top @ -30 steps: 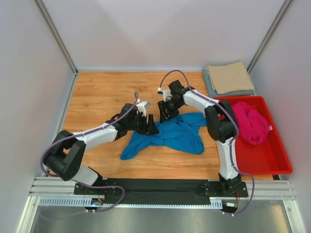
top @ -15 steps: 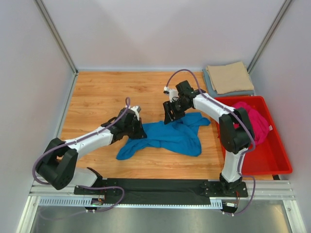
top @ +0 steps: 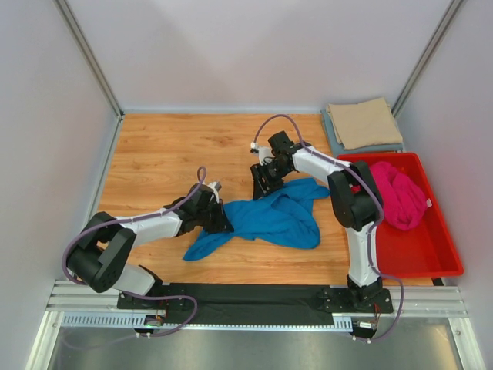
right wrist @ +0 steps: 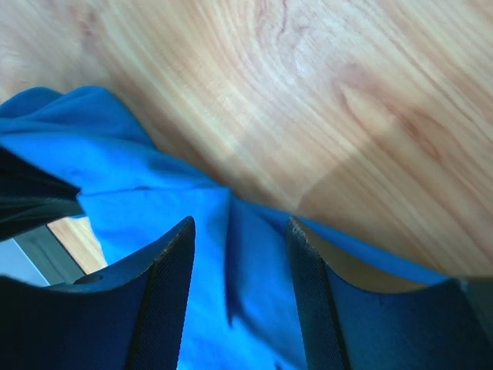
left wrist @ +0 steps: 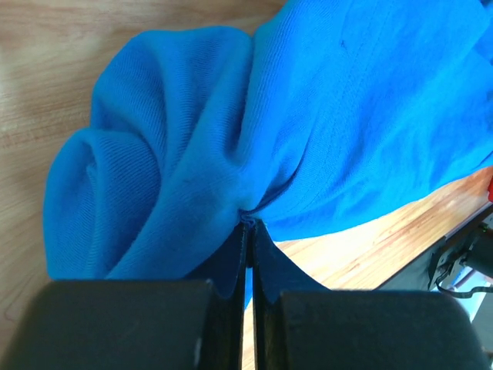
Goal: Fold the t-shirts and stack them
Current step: Flatten the tshirt out
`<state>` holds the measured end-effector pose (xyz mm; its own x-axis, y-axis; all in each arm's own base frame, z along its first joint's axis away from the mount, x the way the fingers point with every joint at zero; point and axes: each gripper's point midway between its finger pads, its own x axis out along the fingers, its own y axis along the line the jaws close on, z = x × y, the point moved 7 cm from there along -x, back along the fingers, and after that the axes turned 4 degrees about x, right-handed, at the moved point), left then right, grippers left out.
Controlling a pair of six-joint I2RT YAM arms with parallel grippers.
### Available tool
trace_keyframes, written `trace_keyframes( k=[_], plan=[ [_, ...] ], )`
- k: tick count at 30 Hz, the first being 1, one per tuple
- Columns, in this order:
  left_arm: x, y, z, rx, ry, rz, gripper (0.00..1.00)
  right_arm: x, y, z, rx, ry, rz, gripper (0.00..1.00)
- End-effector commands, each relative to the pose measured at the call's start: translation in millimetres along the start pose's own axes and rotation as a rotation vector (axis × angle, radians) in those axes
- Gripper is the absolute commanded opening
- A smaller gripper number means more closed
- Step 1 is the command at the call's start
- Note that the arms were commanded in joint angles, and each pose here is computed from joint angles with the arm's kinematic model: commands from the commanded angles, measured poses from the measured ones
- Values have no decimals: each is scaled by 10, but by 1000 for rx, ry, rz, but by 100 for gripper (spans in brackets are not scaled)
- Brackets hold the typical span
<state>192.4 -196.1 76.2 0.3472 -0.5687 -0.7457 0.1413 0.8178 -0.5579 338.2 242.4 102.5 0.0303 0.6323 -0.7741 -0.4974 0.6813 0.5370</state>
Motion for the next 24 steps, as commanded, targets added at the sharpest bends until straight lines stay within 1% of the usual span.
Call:
trace_keyframes(
  k=[1, 4, 7, 8, 9, 10, 11, 13, 14, 16, 17, 18, 19, 20, 21, 22, 23, 24],
  plan=[
    [45, 162, -176, -19, 57, 64, 0, 144, 33, 90, -15, 17, 22, 52],
    [34, 176, -192, -17, 54, 67, 0, 199, 6, 55, 4, 31, 21, 50],
    [28, 177, -198, -19, 50, 65, 0, 213, 5, 29, -8, 11, 18, 34],
    [23, 179, -195, -20, 48, 68, 0, 193, 9, 50, 1, -16, 0, 22],
    [21, 171, -182, -22, 46, 71, 0, 162, 20, 74, -5, -34, -10, 16],
    [10, 187, -182, -26, 47, 93, 0, 93, 61, 133, -20, -71, -18, 5],
    [2, 148, -135, -27, 39, 89, 0, 46, 64, 168, -28, -94, -52, 2],
    [-29, 102, -86, -29, 49, 99, 0, -56, 91, 240, -39, -148, -86, 0],
    [-63, -23, 61, -9, 25, 77, 0, -208, 177, 303, -61, -203, -110, 0],
    [-152, -135, 159, 0, 25, 72, 0, -345, 251, 312, -76, -261, -118, 0],
    [-211, -252, 282, 11, -3, 50, 0, -519, 354, 337, -100, -311, -126, 0],
    [-271, -310, 334, 18, -17, 43, 0, -605, 399, 330, -109, -332, -131, 0],
    [-326, -306, 326, 9, 3, 76, 0, -624, 381, 252, -104, -331, -144, 0],
    [-385, -397, 424, 12, -10, 74, 0, -671, 389, 221, -103, -344, -164, 0],
    [-391, -403, 434, 14, 8, 87, 0, -773, 443, 179, -111, -366, -166, 0],
    [-418, -411, 418, 14, 36, 99, 0, -751, 401, 77, -95, -352, -178, 0],
    [-438, -465, 467, 22, 34, 88, 0, -766, 406, 4, -86, -354, -186, 0],
    [-433, -465, 467, 24, 40, 93, 0, -857, 470, -38, -95, -383, -178, 0]
  ],
)
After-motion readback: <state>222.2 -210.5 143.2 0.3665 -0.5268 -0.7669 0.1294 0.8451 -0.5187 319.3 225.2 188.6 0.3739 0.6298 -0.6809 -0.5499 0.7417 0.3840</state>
